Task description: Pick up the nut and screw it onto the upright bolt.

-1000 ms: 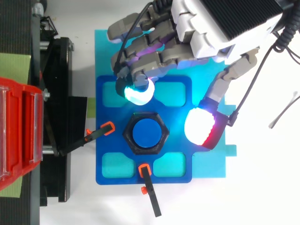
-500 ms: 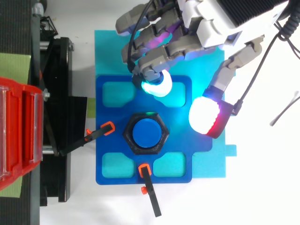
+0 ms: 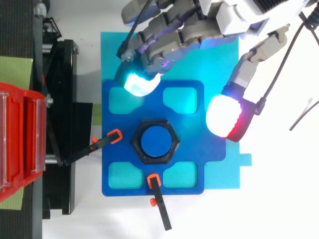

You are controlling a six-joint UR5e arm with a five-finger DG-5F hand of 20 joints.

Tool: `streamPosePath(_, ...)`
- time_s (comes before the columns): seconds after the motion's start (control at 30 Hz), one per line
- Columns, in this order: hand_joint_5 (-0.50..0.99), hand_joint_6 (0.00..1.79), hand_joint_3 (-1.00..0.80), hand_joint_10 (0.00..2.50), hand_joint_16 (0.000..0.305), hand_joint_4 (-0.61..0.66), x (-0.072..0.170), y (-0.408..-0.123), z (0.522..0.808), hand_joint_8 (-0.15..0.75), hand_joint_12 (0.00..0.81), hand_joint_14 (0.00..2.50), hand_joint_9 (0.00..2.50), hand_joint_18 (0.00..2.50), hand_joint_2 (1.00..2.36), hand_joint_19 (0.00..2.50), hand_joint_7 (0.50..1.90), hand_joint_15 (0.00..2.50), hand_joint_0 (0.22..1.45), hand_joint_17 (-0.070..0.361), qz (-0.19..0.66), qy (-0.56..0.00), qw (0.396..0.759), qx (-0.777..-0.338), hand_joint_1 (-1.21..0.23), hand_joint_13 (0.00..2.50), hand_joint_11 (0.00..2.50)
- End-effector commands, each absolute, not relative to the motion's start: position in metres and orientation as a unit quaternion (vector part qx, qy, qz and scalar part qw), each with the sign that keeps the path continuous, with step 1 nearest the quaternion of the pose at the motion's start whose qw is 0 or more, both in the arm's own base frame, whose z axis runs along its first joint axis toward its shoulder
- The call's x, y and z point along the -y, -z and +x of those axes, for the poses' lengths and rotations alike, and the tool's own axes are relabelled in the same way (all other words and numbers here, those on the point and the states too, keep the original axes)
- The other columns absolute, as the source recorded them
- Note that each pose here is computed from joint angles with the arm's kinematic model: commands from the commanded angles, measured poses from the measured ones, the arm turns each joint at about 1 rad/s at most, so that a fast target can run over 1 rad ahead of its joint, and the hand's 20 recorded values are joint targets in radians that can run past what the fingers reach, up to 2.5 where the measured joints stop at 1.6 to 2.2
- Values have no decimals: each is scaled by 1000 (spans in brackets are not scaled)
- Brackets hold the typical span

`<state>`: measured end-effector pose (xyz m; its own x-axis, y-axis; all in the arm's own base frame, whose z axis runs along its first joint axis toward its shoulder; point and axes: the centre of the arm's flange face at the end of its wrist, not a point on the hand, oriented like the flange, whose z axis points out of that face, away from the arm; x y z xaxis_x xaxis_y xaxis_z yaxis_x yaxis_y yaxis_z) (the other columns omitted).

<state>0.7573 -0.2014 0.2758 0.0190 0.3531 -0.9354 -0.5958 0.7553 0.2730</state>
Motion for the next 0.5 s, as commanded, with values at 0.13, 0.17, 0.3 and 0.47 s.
streamPosePath(0.13, -156, 501, -500, 0, 65, 170, 189, -278, 763, 284, 394, 0, 779, 335, 1000, 0, 552, 0, 473, 147, -106, -341, 708, -609, -422, 620, 0)
streamPosePath(0.17, -168, 500, -500, 0, 66, 149, 187, -279, 763, 278, 395, 0, 735, 320, 1000, 0, 535, 0, 469, 149, -107, -342, 709, -608, -419, 601, 0)
streamPosePath(0.3, -172, 500, -500, 0, 68, 142, 176, -279, 766, 277, 396, 0, 698, 277, 1000, 0, 530, 0, 467, 152, -109, -349, 705, -608, -417, 564, 0)
streamPosePath(0.47, -171, 500, -500, 0, 68, 147, 172, -277, 766, 278, 400, 0, 674, 250, 1000, 0, 534, 0, 464, 154, -106, -351, 702, -610, -414, 533, 0)
